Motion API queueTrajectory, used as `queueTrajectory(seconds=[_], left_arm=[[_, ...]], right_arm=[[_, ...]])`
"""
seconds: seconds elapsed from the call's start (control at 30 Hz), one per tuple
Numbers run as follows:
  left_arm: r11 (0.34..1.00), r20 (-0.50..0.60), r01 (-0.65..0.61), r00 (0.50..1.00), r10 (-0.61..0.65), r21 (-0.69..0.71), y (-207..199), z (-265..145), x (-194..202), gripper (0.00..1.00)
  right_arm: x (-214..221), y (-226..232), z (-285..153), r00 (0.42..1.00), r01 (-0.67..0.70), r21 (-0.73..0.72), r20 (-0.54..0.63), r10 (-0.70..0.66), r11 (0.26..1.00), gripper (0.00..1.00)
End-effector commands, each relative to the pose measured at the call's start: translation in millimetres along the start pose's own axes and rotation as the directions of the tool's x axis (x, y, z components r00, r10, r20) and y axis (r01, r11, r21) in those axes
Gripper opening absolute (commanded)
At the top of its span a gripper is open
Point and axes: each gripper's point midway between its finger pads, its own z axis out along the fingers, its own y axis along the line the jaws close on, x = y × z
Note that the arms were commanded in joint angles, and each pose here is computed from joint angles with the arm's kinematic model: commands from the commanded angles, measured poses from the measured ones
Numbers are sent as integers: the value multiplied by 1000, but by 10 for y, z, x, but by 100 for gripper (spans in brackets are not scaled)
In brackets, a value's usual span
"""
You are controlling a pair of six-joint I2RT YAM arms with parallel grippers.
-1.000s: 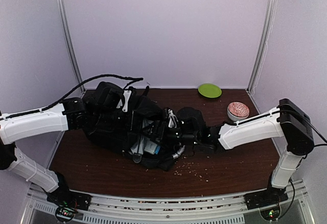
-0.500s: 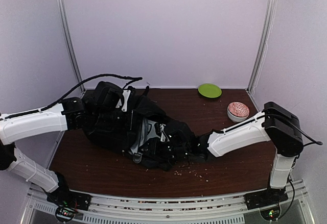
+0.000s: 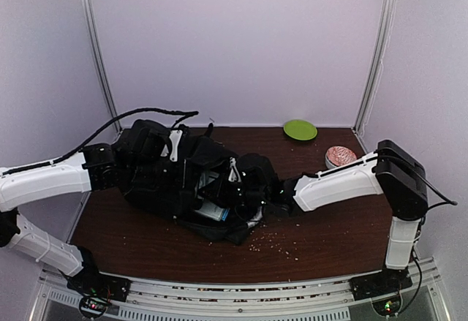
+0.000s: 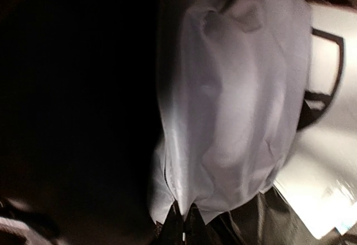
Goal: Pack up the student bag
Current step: Place the stationery in the student bag.
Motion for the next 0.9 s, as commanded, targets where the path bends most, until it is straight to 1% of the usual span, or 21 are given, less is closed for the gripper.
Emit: queueTrajectory(seconds=[0.0,0.13,0.17,0.23,0.27,0.33,0.43,0.53,0.67,0.77,0.87], left_arm=[[972,83,1,996,-21,235,-527,-243,-221,0],[966,86,-7,996,-15,257,-579,-251,-241,0],[965,84,-8,996,-14,263,-591,-247,-237,0],[962,77,-11,997,-11,271,-607,-232,-223,0],[963,76,-11,997,-10,270,-605,-222,-219,0],[966,77,-10,997,-10,257,-580,-206,-215,0],[974,91,-11,996,-10,225,-524,-200,-238,0],[983,105,-16,994,-4,183,-456,-197,-275,0],[993,101,-25,995,13,119,-353,-164,-268,0],[996,97,-35,995,26,85,-284,-167,-245,0],[997,95,-52,994,47,52,-204,-209,-213,0]], right_arm=[[-260,210,188,998,10,-66,70,-5,998,0],[-66,-144,409,999,-47,-12,16,48,999,0],[-13,-228,444,998,-60,1,-2,60,998,2],[62,-298,462,997,-76,-2,-28,76,997,13],[80,-289,438,996,-82,-15,-34,82,997,21],[85,-223,336,996,-84,-44,-35,82,996,36],[85,-62,132,998,-45,-55,-43,43,997,55],[135,59,-105,997,10,-42,-74,-13,999,66],[226,-53,-428,993,67,23,-102,-65,997,72],[257,-282,-745,988,134,126,-98,-122,983,73],[131,-549,-1080,981,191,260,-36,-188,947,73]])
